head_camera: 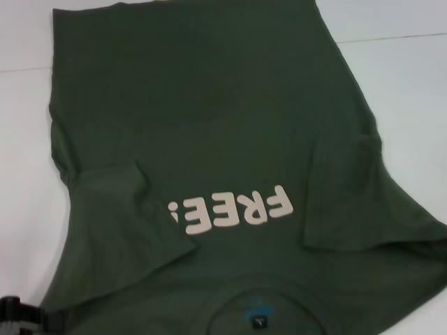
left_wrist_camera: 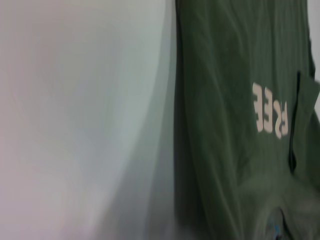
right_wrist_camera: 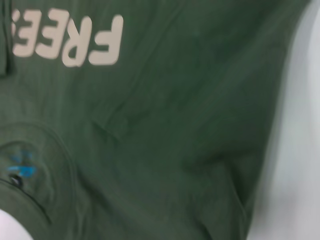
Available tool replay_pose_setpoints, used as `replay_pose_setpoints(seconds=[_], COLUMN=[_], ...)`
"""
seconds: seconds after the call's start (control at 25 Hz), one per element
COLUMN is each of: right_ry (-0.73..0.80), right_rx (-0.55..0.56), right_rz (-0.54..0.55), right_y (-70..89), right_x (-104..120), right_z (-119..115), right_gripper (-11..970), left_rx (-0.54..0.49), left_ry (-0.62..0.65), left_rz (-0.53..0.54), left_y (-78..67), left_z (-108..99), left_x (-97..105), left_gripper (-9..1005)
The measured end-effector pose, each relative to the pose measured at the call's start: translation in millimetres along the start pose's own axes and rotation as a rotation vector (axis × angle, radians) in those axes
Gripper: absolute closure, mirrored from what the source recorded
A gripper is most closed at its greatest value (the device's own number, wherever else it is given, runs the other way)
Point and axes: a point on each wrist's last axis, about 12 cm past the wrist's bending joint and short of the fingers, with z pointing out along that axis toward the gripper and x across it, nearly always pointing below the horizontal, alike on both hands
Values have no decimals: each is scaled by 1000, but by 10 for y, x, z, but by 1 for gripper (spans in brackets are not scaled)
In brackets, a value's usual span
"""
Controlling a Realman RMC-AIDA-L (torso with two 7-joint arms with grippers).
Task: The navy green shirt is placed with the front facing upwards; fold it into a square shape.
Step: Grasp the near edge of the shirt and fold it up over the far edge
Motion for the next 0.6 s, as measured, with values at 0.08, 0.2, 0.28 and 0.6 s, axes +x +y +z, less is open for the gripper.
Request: replay_pose_setpoints(seconds=[0.08, 0.2, 0.28, 0.6], right_ry=[27, 51, 66, 66], right_rx=[17, 18, 14, 2], right_rz=[-5, -16, -24, -37], right_y=[29, 77, 100, 126], right_x=[13, 18, 17, -10], right_z=[-55, -83, -78, -47], right_gripper=[938, 938, 938, 939], left_rx=[-7, -12, -4, 5], left_ry=[31, 80, 102, 102], left_rz=[5, 15, 21, 53], left_y=[-13, -41, -59, -139], left_z=[-1, 5, 4, -11], left_x=[19, 63, 90, 47], left_gripper=[957, 954, 952, 944])
